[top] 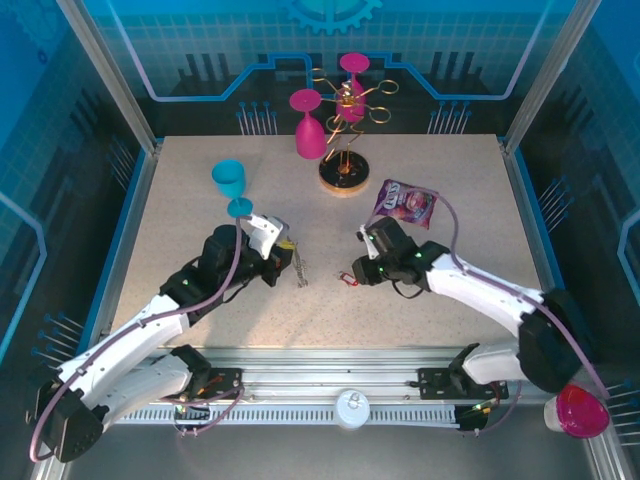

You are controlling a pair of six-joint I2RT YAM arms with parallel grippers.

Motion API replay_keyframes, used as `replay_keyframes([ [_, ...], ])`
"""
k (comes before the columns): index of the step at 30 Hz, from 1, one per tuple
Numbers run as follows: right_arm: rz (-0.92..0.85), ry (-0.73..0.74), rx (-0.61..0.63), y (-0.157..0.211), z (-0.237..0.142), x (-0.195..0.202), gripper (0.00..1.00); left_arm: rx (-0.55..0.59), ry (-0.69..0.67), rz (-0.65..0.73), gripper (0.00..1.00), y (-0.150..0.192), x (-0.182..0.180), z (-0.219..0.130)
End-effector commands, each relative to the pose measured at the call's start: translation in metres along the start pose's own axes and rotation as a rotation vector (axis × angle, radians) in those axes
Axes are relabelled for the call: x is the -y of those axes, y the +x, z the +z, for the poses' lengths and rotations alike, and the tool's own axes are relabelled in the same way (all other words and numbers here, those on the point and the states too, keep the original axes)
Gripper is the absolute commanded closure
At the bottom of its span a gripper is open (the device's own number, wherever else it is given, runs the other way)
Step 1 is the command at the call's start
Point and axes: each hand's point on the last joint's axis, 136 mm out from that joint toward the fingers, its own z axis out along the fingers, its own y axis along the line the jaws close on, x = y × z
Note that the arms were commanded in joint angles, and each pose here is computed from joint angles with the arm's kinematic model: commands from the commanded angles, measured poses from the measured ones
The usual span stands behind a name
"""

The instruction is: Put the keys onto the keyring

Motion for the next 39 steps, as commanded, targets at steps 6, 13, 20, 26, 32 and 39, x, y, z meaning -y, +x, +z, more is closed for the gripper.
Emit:
replay_keyframes([
  [6, 0.125, 0.071, -0.149, 0.001, 0.034, -0.022, 0.6, 0.008, -0.093, -0.057, 1.0, 0.0, -0.018, -0.002],
  [13, 0.336, 0.302, -0.115, -0.005, 0.049, -0.01, 0.54, 0.017, -0.093, -0.043, 1.0, 0.0, -0.018, -0.003],
  [20, 0.41, 0.398, -0.156, 0.002, 0.062, -0.01, 0.56, 0.023, -0.09, -0.033, 1.0, -0.001, -0.017, -0.004],
  [26, 0.395, 0.381, -0.173, 0.0, 0.073, -0.019, 0.6, 0.024, -0.086, -0.027, 1.0, -0.001, -0.017, -0.004],
  [32, 0.385, 0.383, -0.187, 0.0, 0.08, -0.02, 0.64, 0.027, -0.08, -0.025, 1.0, -0.002, -0.016, -0.004],
  [39, 0.369, 0.393, -0.198, -0.001, 0.085, -0.021, 0.7, 0.025, -0.079, -0.02, 1.0, -0.001, -0.015, -0.004],
])
